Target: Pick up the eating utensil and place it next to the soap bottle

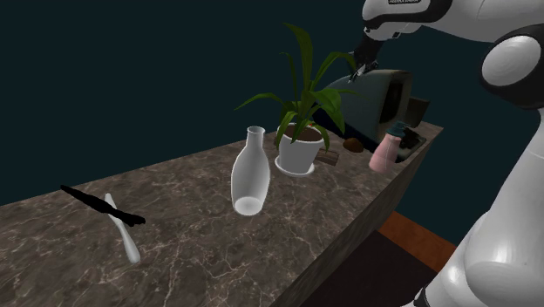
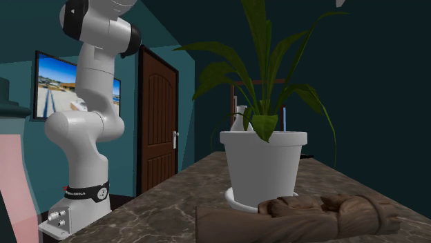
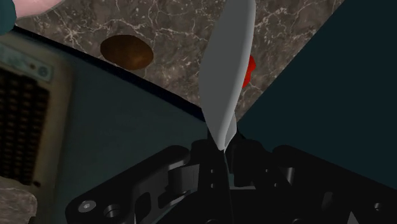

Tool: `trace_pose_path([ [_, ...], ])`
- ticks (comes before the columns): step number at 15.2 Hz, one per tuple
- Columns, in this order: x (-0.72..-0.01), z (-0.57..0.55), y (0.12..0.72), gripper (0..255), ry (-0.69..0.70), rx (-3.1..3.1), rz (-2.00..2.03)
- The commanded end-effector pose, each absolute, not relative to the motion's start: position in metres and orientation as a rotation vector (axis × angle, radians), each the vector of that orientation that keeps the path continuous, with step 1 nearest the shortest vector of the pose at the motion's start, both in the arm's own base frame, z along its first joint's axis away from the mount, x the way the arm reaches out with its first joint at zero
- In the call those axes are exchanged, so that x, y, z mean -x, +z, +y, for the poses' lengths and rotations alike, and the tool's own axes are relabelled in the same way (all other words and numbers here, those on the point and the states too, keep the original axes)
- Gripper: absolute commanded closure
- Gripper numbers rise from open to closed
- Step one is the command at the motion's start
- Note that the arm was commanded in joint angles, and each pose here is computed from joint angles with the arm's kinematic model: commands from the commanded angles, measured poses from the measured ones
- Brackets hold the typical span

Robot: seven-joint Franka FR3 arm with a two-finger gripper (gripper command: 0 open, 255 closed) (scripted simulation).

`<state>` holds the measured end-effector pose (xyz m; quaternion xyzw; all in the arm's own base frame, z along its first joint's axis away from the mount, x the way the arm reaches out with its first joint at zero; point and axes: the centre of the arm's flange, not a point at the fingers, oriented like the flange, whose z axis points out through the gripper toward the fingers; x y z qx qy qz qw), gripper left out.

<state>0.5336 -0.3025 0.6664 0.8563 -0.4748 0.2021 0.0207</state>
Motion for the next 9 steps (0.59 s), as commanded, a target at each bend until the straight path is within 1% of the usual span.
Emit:
trace_pose_path([
  [1,-0.534,-0.3,0.656,255,0.627,-2.655,-1.473],
  [9,-0.534,-0.3,0.614,255,0.627,-2.655,-1.473],
])
